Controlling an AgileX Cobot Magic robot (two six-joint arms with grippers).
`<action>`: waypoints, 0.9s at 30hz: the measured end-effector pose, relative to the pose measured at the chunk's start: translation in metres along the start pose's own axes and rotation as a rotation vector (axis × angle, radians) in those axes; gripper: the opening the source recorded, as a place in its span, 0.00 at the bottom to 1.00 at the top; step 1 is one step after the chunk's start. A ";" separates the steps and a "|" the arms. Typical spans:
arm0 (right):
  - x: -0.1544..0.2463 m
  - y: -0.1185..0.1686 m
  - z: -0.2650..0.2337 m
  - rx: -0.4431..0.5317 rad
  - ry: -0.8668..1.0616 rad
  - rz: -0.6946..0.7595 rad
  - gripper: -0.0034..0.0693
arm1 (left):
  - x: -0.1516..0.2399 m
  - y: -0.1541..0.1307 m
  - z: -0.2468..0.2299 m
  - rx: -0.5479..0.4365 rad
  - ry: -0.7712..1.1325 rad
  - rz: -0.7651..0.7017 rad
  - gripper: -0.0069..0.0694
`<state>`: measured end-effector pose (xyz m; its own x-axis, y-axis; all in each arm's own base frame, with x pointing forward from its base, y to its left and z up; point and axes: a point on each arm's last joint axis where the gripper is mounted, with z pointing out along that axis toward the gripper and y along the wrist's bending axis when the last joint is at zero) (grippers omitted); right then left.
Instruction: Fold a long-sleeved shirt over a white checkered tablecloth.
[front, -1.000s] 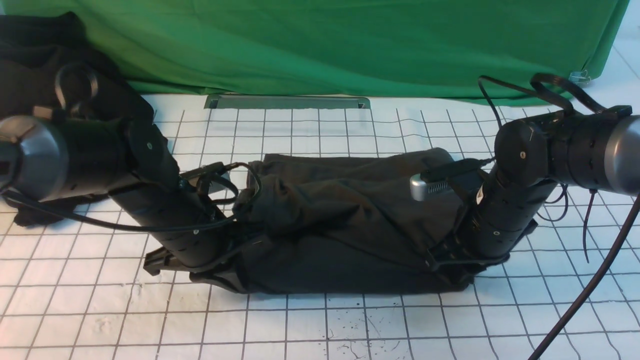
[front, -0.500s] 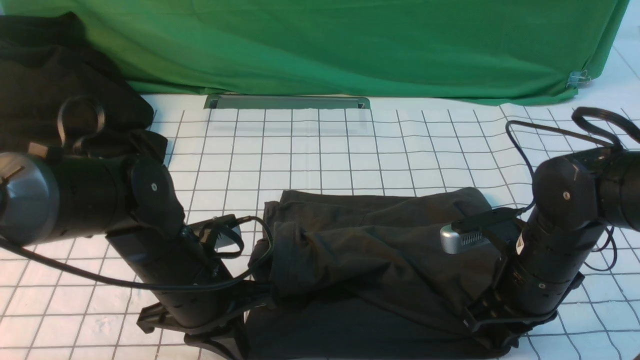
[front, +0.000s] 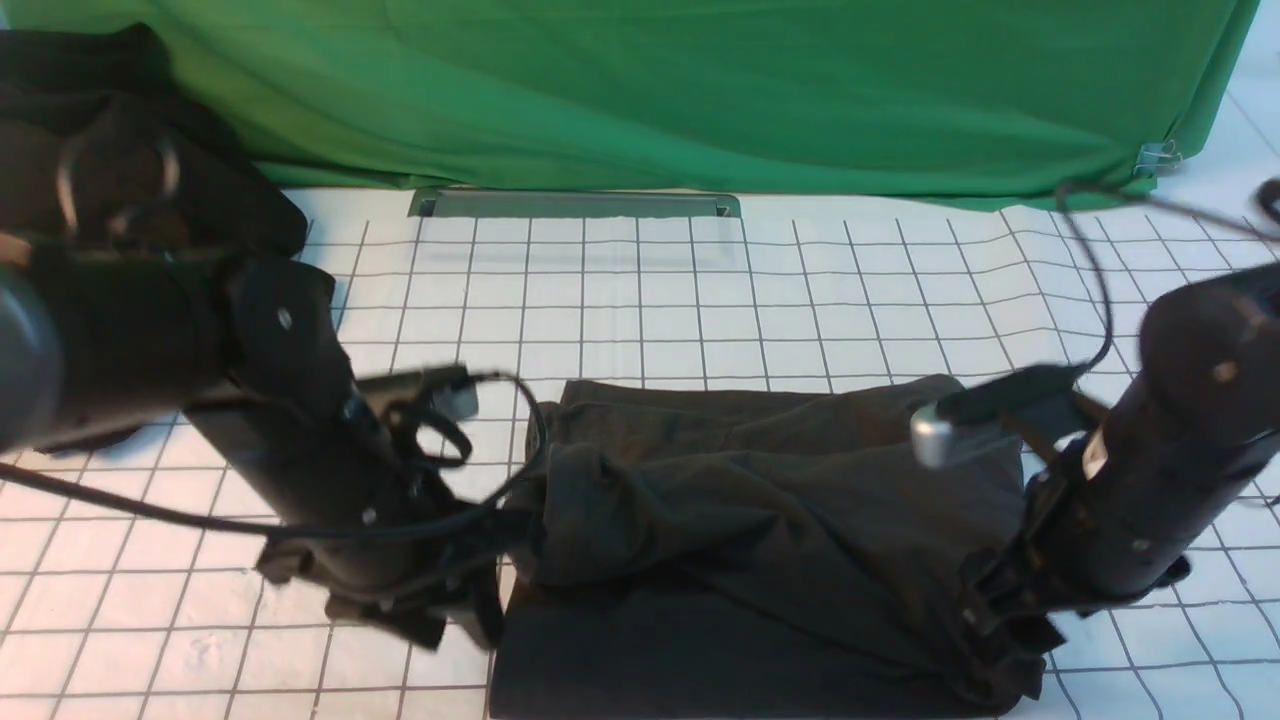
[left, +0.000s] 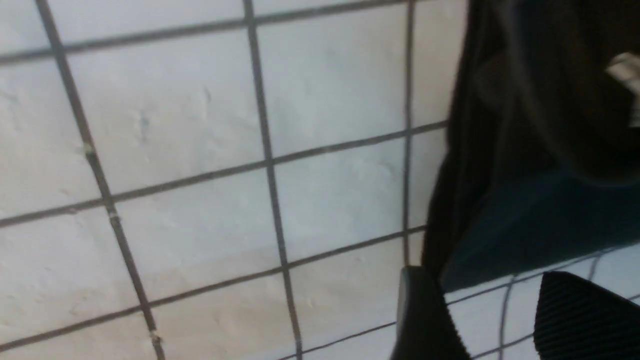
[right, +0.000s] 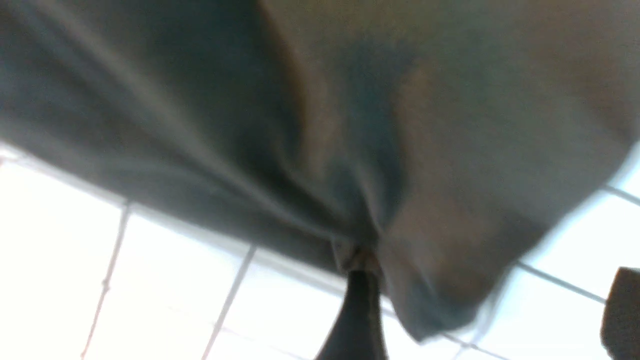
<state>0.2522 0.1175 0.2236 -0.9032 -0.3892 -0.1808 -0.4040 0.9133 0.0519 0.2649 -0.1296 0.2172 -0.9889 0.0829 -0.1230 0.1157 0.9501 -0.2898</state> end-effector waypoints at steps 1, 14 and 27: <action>0.000 0.000 -0.003 0.000 -0.005 -0.002 0.84 | 0.000 -0.001 -0.002 0.001 -0.003 0.003 0.53; 0.095 0.006 -0.178 0.037 -0.437 -0.112 0.11 | 0.025 -0.017 -0.113 0.070 -0.410 0.121 0.66; 0.261 0.007 -0.246 0.074 -1.233 -0.135 0.06 | 0.028 -0.016 -0.118 0.061 -0.441 0.134 0.47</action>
<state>-0.0222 -0.0077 0.4186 -0.1003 -0.1451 -0.9843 -0.4382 0.8946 -0.0872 0.2243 -0.1071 0.3301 -0.8328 0.0552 -0.5508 0.2578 0.9192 -0.2977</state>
